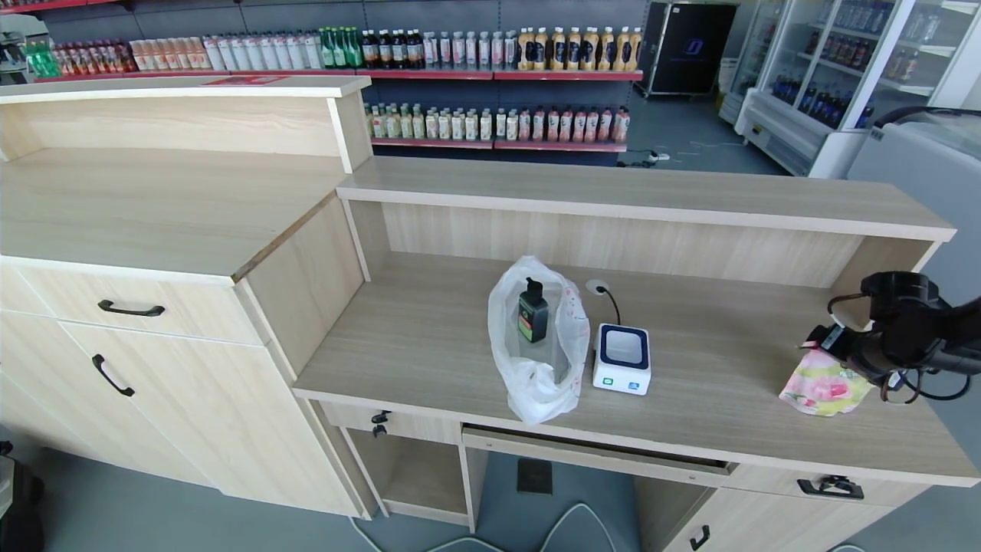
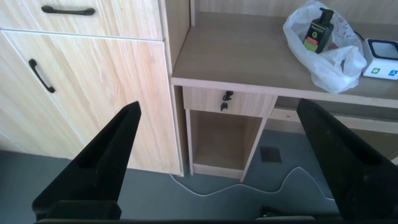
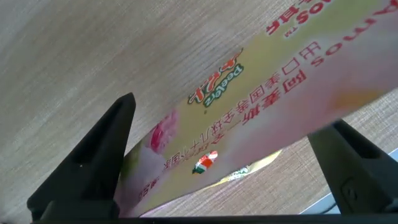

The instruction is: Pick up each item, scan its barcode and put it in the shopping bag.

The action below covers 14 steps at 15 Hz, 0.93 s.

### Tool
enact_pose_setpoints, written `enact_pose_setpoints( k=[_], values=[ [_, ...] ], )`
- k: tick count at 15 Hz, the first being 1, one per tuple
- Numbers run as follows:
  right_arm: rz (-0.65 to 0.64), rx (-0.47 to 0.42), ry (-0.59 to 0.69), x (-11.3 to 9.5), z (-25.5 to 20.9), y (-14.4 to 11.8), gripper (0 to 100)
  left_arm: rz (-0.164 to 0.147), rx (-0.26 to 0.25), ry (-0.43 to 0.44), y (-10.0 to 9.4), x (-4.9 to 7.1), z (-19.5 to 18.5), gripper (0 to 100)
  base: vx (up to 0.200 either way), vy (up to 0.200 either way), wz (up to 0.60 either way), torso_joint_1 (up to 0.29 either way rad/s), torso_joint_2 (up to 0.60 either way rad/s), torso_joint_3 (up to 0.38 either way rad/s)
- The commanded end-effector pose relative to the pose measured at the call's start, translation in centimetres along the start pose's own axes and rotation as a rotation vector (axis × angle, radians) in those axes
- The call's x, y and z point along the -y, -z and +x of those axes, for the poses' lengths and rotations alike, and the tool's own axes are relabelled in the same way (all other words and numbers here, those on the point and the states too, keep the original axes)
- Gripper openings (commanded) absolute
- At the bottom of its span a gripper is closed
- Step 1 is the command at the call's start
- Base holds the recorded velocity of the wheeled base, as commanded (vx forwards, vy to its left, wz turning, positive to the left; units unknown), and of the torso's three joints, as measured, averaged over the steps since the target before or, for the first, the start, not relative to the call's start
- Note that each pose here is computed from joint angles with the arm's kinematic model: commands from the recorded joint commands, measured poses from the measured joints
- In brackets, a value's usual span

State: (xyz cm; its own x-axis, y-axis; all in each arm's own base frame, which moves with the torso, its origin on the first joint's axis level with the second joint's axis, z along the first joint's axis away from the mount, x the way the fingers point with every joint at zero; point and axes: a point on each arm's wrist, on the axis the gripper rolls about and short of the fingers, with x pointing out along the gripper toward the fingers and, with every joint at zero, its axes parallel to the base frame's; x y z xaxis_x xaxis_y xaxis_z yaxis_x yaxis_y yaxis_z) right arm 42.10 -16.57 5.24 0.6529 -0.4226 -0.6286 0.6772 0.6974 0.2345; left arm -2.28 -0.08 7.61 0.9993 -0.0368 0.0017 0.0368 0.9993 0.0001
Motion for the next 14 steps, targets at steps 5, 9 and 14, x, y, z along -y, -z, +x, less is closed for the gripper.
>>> enact_pose_setpoints(
  k=[5, 9, 14],
  values=[
    [-0.052, -0.008, 0.006, 0.1, 0.3, 0.7, 0, 0.000, 0.000, 0.000, 0.0, 0.0, 0.0, 100, 0.000, 0.000, 0.00, 0.000, 0.00, 0.000],
    [-0.184, -0.013, 0.012, 0.6, 0.0, 1.5, 0, 0.000, 0.000, 0.000, 0.0, 0.0, 0.0, 100, 0.000, 0.000, 0.00, 0.000, 0.00, 0.000],
    [-0.227, -0.016, 0.012, 0.9, -1.4, 1.9, 0, 0.000, 0.000, 0.000, 0.0, 0.0, 0.0, 100, 0.000, 0.000, 0.00, 0.000, 0.00, 0.000]
  ],
)
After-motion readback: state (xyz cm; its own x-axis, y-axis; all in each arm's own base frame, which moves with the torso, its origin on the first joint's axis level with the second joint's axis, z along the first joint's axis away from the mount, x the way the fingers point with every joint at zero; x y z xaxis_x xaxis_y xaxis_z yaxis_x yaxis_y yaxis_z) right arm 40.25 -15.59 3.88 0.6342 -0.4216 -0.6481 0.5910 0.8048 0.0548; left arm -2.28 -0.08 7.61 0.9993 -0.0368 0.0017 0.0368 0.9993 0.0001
